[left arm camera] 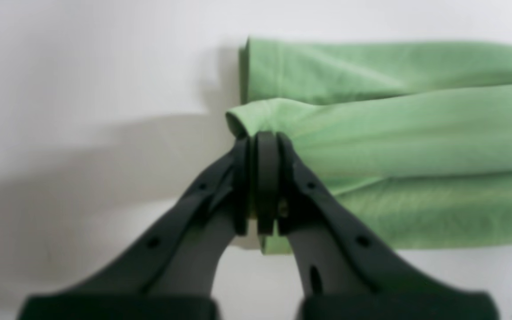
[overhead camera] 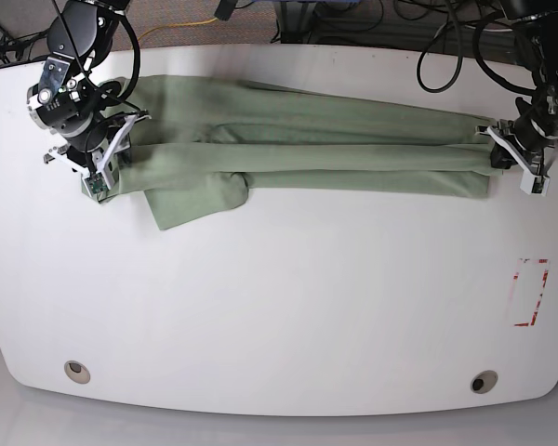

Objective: Fold the T-shirt properly
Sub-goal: 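Fold the grasped edge over toward the folded edge with both grippers, then regrasp the strip ends and pull them taut with both grippers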

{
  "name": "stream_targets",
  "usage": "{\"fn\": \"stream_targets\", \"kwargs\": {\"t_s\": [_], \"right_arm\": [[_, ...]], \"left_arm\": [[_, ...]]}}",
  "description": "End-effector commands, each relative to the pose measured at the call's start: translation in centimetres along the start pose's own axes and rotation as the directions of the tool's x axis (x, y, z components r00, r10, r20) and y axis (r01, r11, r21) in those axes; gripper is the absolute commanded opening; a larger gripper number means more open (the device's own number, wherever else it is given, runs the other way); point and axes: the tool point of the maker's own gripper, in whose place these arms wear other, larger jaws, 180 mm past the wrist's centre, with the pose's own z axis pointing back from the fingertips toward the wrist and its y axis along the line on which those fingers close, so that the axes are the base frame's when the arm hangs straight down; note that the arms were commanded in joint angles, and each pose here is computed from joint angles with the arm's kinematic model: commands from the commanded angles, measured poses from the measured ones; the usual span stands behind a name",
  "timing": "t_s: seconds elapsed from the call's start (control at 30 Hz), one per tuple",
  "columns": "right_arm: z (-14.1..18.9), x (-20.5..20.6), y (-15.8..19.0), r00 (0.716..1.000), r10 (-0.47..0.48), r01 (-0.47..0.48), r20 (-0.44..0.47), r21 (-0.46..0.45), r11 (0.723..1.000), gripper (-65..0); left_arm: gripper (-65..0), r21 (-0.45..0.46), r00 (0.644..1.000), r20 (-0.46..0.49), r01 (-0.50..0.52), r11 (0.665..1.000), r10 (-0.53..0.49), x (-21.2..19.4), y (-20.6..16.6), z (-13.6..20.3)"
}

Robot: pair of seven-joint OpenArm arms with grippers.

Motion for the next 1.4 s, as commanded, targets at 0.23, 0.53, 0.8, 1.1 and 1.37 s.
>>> {"fn": "stream_targets", "kwargs": {"t_s": [0.23,0.53,0.8,1.1,1.37], "right_arm": [[1.4,0.0,-2.7,0.999,-0.033,0.035,0.029,-0.079,0.996,-27.3],[1.3,3.8,-4.2,0.992,-0.039,0.052,0.122,-0.104,0.993,-27.1],[-3.6,7.6,-3.8,0.984,-0.115,0.114,0.133,0.014,0.993,-27.1],[-8.4,8.9,-2.6,0.973,-0.205,0.189,0.106,0.148,0.971,-27.1],[-11.4,7.2,-0.9,0.955,-0.292,0.271,0.06,0.23,0.935,-27.1]], "left_arm": [[-25.1,0.02,0.999,0.045,0.03,0.999,-0.031,1.7,0.7,0.8],[-25.8,0.063,0.978,0.171,0.113,0.992,-0.122,6.5,0.5,3.3],[-25.8,-0.059,0.976,0.196,0.106,0.993,-0.092,7.1,-4.7,0.7],[-25.8,-0.117,0.99,0.135,0.067,0.991,-0.051,5.0,-6.2,-1.2],[-25.8,-0.085,0.996,0.073,0.063,0.994,-0.057,3.0,-5.0,-1.6]]}}
